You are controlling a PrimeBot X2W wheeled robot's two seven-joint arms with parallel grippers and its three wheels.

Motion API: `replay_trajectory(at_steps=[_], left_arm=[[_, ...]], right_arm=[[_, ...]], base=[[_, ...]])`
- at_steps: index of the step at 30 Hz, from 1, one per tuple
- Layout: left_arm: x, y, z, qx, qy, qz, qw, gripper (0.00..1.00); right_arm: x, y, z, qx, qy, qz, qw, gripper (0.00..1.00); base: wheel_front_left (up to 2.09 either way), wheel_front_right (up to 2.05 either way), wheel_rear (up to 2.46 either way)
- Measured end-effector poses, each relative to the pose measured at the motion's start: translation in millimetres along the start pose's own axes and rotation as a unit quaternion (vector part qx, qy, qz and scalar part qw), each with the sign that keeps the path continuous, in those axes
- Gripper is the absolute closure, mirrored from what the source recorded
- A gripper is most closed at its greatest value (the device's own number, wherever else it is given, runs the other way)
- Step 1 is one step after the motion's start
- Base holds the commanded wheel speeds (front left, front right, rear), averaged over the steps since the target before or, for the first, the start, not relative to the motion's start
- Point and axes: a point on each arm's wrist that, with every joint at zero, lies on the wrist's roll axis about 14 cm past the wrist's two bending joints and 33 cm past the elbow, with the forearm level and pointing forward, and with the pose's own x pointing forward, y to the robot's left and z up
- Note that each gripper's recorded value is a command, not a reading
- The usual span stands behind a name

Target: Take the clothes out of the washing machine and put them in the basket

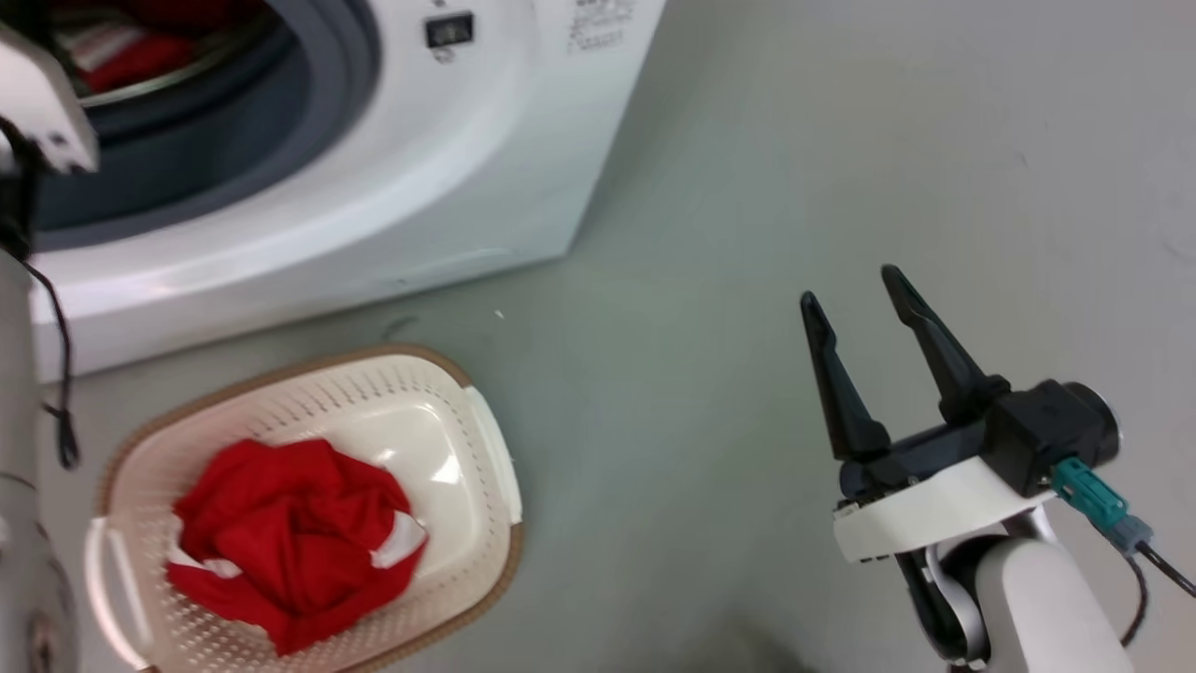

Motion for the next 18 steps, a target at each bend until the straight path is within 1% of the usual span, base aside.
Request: replay_trajectory(at_steps=[5, 6, 7, 9, 14, 18], left_arm=[[37, -5, -28, 0.016, 0.061, -0.011, 0.998, 0.00], [37, -5, -28, 0.016, 0.061, -0.011, 0.998, 0.00], [50, -6, -39, 0.021, 0.083, -0.012, 0.996, 0.00], [60, -13, -51, 0.023, 0.105, -0.018, 0.994, 0.00], [81, -23, -77, 0.029, 0.157, -0.026, 0.987, 0.00], [91, -30, -95, 0.028, 0.197, -0.031, 0.979, 0.00]], right_arm=[[7, -2, -28, 0.010, 0.030, -0.001, 0.999, 0.00], [7, -2, -28, 0.010, 0.030, -0.001, 0.999, 0.00], [9, -4, -35, 0.011, 0.036, -0.003, 0.999, 0.00], [8, -8, -44, 0.015, 0.048, -0.009, 0.999, 0.00], [3, -18, -64, 0.017, 0.076, -0.026, 0.997, 0.00], [4, -22, -71, 0.015, 0.082, -0.031, 0.996, 0.00]], base=[[0.00, 0.00, 0.00], [0.00, 0.00, 0.00], [0.00, 0.00, 0.00], [0.00, 0.00, 0.00], [0.00, 0.00, 0.00], [0.00, 0.00, 0.00]])
